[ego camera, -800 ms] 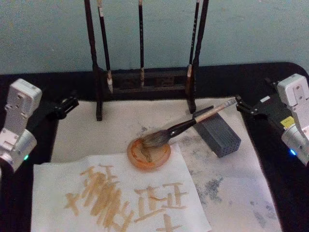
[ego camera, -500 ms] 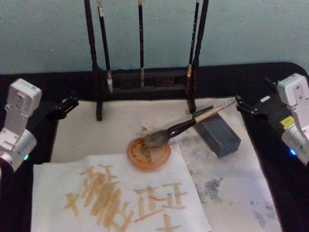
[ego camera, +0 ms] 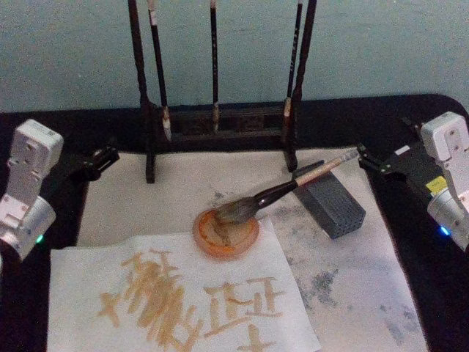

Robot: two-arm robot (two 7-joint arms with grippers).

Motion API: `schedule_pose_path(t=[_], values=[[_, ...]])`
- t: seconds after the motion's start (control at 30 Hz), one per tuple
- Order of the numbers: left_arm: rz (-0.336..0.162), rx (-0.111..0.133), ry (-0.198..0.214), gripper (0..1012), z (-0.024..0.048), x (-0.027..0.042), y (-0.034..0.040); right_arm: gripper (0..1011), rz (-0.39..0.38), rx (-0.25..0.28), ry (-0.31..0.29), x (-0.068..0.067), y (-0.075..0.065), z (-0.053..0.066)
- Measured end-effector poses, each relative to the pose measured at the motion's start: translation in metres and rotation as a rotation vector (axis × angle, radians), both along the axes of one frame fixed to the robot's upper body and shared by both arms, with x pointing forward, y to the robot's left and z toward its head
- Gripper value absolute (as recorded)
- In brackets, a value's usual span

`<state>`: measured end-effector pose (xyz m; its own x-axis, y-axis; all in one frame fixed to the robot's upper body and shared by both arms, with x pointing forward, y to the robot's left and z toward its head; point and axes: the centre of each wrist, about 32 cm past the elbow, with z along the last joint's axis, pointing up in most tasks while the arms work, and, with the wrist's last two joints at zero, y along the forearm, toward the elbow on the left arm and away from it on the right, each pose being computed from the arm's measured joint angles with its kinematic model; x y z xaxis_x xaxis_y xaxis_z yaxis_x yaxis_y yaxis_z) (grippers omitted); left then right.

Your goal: Pick up the brush from the inkstone, write on the paper, then place the brush back to its original position.

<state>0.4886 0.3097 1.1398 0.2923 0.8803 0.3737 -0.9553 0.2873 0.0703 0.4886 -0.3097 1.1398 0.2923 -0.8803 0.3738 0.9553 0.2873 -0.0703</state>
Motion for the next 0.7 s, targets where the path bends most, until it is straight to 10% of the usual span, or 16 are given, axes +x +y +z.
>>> schedule_pose_path(t=[0.7], values=[[0.0, 0.0, 0.0, 1002, 0.0, 0.0, 0.0, 1001, 0.013, 0.048, 0.017, 0.0001, -0.0004, -0.002]])
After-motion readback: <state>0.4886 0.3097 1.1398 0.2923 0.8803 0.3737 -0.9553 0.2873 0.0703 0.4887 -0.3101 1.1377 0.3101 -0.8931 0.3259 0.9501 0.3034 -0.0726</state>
